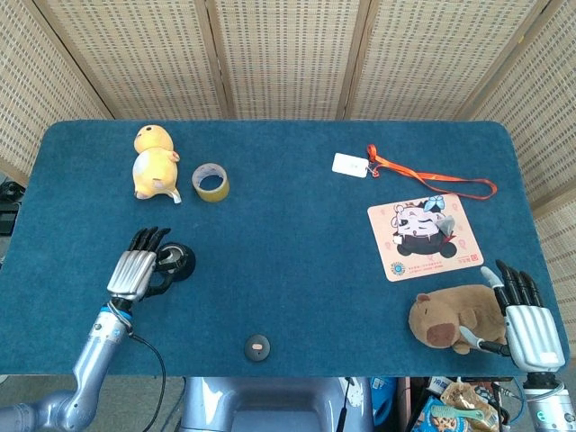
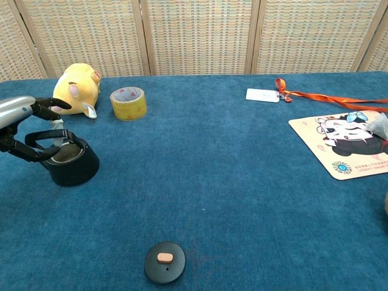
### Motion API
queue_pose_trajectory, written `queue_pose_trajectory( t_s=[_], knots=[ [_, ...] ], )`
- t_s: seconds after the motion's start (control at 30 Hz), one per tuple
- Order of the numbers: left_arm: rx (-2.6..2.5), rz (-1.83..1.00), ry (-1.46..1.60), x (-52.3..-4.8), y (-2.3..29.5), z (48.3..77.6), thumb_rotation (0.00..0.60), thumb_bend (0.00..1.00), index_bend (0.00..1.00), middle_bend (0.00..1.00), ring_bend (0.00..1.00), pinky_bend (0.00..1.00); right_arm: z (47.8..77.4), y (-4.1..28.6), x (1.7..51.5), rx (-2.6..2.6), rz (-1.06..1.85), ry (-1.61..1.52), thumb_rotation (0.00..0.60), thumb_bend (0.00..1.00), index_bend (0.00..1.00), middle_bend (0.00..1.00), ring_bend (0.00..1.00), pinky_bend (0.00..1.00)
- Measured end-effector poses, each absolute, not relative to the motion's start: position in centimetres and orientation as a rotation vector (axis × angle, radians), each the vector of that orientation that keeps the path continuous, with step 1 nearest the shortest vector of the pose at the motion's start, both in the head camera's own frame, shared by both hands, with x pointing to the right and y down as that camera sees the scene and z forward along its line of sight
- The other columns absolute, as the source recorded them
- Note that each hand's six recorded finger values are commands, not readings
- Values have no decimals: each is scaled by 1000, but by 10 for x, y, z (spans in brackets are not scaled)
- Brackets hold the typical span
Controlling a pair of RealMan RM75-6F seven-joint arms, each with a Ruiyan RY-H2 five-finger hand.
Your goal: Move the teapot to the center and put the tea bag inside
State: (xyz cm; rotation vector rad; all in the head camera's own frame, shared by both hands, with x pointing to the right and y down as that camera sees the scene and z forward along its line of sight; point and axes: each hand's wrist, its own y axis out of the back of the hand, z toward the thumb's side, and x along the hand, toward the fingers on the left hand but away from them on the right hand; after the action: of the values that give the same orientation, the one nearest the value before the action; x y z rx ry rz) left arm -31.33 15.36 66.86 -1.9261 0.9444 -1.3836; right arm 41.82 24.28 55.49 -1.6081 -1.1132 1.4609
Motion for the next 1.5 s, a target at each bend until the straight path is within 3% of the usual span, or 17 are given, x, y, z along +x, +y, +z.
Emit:
queue_pose_trajectory(
  t_s=[0.87,1.5],
  knots=[
    [-1969,-1150,826,-260,113,618,600,501,630,111,0,0,552,240,409,-1626,1434,-1092,410,326,95,92,0,57],
    [-1957,-1001,645,-166,74,603,600,501,630,110,0,0,551,233,403,-1638,1413,-1063,412,326,95,92,0,57]
  ],
)
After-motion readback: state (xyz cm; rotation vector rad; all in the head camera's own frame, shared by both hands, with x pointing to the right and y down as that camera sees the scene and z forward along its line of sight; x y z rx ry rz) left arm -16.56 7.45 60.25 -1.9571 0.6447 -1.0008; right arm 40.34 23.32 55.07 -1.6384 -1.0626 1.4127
